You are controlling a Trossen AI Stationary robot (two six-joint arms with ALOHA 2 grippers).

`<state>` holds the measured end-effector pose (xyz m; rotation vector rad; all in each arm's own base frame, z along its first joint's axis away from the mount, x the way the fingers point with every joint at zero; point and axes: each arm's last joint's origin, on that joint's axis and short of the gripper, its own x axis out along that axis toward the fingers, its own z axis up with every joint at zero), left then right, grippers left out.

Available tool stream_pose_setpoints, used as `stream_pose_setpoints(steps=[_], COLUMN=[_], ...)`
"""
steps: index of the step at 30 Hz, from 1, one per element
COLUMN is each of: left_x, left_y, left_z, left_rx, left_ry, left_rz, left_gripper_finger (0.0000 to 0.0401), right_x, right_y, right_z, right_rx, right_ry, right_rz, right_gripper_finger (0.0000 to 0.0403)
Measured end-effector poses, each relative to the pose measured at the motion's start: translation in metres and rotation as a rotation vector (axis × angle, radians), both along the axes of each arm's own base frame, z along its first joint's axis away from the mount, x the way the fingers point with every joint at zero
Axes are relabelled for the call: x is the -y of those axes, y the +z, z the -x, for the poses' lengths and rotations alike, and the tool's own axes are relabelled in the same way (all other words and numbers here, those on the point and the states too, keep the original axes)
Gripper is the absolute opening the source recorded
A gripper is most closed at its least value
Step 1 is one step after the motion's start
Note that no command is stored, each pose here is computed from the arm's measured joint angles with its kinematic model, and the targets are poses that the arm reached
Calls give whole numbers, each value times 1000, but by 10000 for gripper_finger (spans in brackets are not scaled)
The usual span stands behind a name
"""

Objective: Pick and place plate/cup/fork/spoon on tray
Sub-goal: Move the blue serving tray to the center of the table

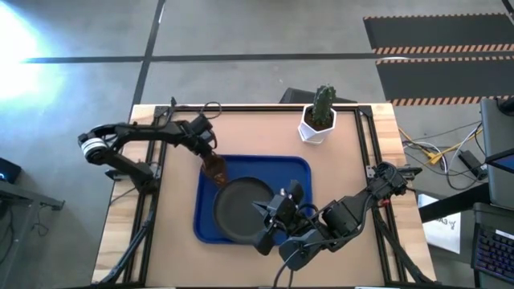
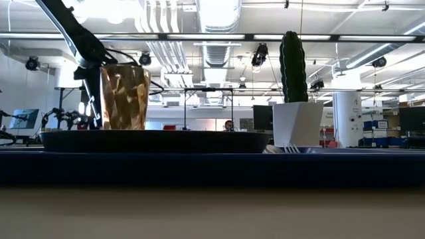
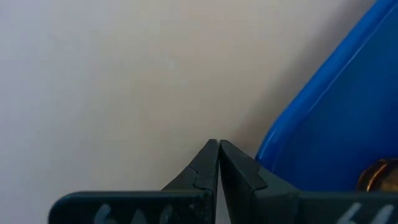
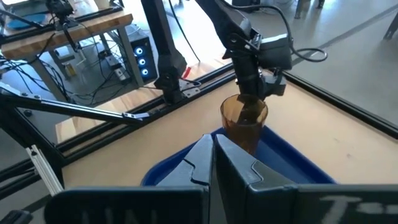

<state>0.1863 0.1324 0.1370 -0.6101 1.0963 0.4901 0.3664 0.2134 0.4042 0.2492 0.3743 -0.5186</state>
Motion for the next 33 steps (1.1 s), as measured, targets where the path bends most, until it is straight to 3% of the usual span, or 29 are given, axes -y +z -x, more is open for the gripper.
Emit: stream_pose_setpoints(steps=[18,33], left_x=[29,33], left_y=[-10,-9], left_z=[-4,-7], left_rx=[-14,-7], left_ry=[-35,-42], left_rz=[46,52], left_gripper_finger=[0,0], right_x=[-3,-4], right_y=[0,0], right_z=[2,2], right_rx=[0,0], right_ry=[11,12], right_rz=[-3,-3], right_gripper_finger=[9,9])
